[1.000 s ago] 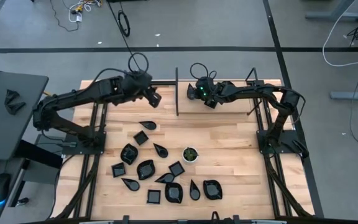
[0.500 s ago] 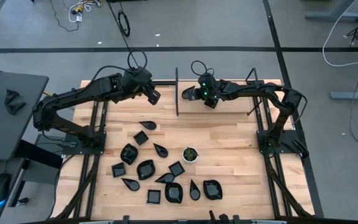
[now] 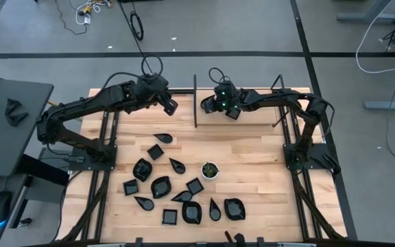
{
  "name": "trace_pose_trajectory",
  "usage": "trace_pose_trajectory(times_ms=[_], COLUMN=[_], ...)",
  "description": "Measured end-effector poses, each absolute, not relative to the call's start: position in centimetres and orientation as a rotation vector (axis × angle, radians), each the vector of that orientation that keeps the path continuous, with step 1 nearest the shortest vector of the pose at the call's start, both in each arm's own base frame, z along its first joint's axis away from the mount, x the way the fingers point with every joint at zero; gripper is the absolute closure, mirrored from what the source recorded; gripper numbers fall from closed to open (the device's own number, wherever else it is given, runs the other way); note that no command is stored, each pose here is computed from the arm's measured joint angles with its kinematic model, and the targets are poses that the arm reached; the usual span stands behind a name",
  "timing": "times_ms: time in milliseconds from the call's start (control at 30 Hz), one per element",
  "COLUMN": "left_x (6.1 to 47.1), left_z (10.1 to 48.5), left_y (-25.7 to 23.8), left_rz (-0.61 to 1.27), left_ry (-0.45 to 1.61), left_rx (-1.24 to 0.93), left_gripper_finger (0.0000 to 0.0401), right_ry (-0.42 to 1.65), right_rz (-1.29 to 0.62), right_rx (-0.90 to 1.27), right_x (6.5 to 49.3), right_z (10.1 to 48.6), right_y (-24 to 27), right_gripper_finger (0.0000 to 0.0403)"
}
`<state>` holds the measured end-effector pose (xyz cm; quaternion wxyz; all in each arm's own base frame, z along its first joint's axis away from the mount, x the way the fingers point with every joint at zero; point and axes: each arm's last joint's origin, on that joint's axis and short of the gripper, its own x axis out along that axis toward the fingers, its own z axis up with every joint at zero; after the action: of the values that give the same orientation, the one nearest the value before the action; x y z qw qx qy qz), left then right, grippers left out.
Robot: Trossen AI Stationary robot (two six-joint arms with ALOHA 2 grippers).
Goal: Pick & Place Mini shaped plates
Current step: Stack the drop shaped plate on top of the drop shaped plate on the shelf
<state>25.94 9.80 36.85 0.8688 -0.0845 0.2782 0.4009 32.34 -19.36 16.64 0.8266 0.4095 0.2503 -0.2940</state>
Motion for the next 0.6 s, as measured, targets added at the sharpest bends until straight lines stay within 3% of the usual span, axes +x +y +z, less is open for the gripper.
trace_pose_trajectory(times_ms=[600], left_x=[26.0], left_z=[36.8], left_y=[9.7], left_rz=[0.813], left_ry=[0.58], left_rx=[-0.2], left_gripper_finger=[0.0266], right_ry=[0.518], right_rz=[-0.739], right_rx=[0.862], right_x=[30.9], right_z=[16.6], right_y=[-21.3], right_gripper_finger=[0.0399])
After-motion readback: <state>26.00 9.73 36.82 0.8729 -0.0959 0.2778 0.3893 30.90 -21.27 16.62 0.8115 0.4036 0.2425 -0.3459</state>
